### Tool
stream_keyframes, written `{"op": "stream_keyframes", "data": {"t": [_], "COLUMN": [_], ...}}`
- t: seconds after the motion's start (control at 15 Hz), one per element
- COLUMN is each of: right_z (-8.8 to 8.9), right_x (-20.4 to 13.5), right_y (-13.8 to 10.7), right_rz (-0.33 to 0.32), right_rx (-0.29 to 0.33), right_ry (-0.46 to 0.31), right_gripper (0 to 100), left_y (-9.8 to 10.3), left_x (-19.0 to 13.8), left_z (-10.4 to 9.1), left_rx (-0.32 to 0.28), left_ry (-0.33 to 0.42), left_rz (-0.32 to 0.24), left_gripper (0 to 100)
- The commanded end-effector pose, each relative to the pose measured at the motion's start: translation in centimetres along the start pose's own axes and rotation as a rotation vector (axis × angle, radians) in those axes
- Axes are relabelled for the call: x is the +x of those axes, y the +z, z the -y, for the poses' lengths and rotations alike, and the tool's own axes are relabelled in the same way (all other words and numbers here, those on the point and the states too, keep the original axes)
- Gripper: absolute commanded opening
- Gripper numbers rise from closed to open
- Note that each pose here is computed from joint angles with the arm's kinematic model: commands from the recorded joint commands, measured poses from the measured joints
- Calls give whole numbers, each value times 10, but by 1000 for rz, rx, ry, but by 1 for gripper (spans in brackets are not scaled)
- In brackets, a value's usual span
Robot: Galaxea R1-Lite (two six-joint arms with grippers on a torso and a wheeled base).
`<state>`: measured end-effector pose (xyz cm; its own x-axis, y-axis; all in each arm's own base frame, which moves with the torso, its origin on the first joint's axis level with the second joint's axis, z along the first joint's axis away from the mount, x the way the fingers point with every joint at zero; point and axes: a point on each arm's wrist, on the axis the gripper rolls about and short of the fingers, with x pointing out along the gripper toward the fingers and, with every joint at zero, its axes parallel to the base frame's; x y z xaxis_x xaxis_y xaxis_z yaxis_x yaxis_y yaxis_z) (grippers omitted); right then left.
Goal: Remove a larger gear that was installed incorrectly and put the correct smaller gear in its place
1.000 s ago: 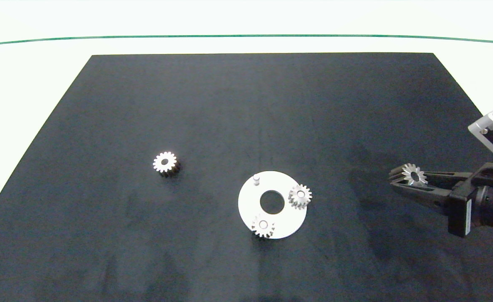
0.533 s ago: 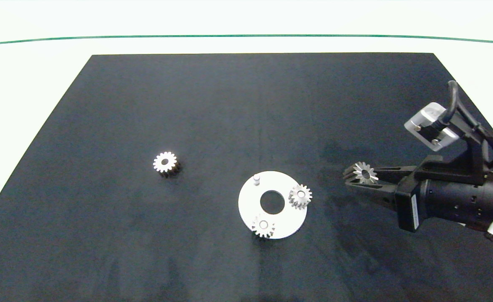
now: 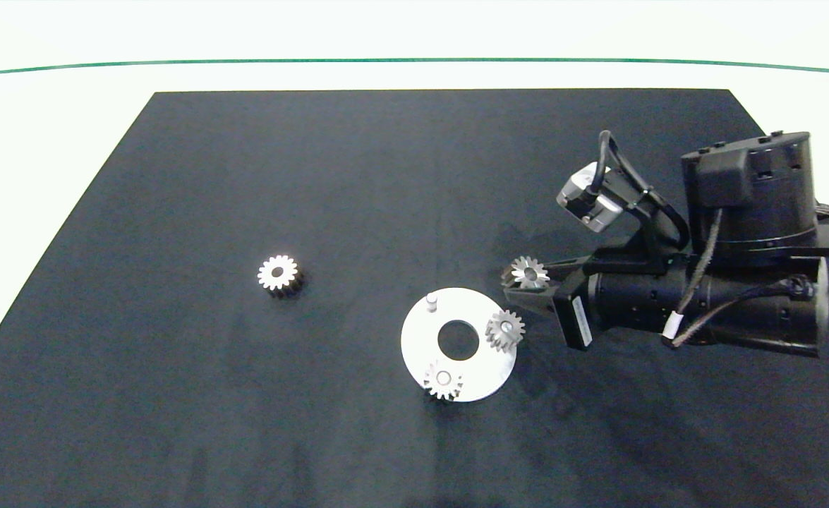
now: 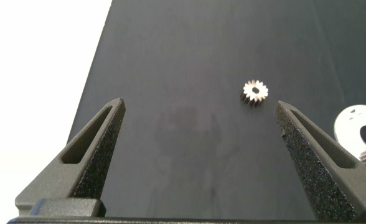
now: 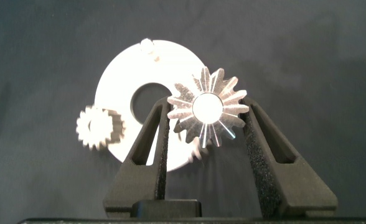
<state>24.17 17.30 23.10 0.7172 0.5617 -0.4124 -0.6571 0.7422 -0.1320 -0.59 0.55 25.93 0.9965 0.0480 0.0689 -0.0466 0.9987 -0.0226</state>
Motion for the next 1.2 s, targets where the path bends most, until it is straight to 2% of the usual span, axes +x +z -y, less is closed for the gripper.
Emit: {"op": "stream_keyframes", "data": {"t": [0.07, 0.33, 0.93, 1.2], "right_z": [-16, -28, -34, -49], "right_x": [37, 54, 64, 72], "right_y": [2, 11, 34, 41], "right_rz": [-32, -26, -114, -166], "right_rx": [-24, -41, -65, -96], "right_ry": [51, 63, 47, 39], "right_gripper": [22, 22, 22, 22], "left_y": [0, 3, 2, 2], "left_x": [-6, -12, -12, -13], "left_z": [-1, -2, -3, -3], "left_rx": [-5, -9, -9, -11], "left_ry": [0, 3, 1, -2], "left_rz": [20, 48, 48, 48], "left_gripper": [100, 100, 100, 100]}}
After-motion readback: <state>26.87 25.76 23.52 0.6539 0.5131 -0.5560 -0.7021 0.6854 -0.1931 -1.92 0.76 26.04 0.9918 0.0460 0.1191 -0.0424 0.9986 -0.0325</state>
